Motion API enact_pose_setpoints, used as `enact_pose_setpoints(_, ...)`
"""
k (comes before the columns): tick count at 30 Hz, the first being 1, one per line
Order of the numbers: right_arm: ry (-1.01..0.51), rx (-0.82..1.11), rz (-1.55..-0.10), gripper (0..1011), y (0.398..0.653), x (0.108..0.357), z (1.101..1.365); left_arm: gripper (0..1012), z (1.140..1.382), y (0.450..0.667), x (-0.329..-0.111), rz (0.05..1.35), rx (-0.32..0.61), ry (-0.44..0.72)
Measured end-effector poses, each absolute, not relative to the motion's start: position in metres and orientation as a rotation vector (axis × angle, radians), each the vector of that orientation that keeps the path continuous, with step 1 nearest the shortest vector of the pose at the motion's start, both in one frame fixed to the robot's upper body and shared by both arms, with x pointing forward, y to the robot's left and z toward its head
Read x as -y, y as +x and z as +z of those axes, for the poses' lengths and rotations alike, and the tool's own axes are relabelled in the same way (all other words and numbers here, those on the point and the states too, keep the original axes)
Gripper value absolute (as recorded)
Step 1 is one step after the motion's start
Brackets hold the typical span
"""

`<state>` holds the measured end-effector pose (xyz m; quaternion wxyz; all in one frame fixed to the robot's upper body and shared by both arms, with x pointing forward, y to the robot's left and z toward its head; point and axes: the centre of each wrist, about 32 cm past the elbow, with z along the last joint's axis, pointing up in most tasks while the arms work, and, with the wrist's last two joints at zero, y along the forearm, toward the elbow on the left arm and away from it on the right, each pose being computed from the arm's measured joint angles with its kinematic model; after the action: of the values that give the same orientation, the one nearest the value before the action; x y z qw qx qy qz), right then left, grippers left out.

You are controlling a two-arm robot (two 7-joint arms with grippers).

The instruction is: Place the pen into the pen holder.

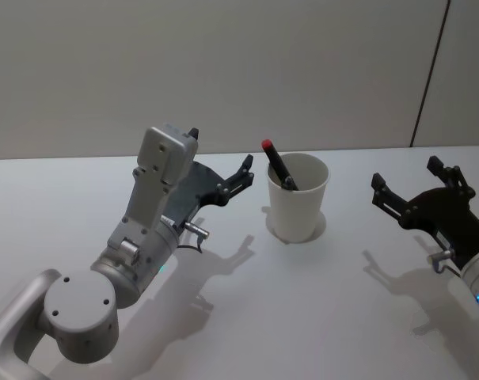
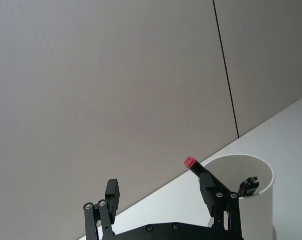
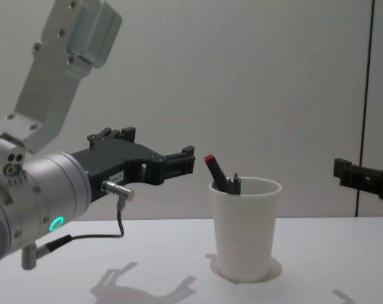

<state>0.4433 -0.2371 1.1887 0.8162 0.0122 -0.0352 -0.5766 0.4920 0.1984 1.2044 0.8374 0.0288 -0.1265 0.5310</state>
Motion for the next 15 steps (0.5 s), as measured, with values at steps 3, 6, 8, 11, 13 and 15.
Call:
enact_pose_setpoints(3, 0.026, 0.075, -1.229, 1002, 0.4433, 0.2371, 1.1887, 1001, 1.2044, 0.492, -0.1984, 1.124, 0.268, 0.061)
enact_pose_setpoints(6, 0.026, 0.075, -1.229, 1001, 0.4433, 0.2371, 1.1887, 1001, 1.2044, 0.492, -0.1984, 1.124, 0.268, 0.061)
enact_pose_setpoints(8, 0.026, 0.075, -1.229, 1002, 0.4433, 0.2371, 1.1887, 1001, 1.2044, 0.492, -0.1984, 1.124, 0.268, 0.061)
enact_pose_setpoints(11, 0.026, 0.075, -1.229, 1001, 0.4433, 0.2371, 1.1887, 1001, 1.2044, 0.492, -0.1984, 1.124, 0.268, 0.061)
enact_pose_setpoints(13, 0.026, 0.075, -1.229, 1002, 0.4433, 0.2371, 1.1887, 1001, 1.2044, 0.492, -0.1984, 1.124, 0.268, 0.061)
enact_pose_setpoints(15, 0.026, 0.075, -1.229, 1002, 0.4433, 0.2371, 1.1887, 1001, 1.2044, 0.492, -0.1984, 1.124, 0.268, 0.061)
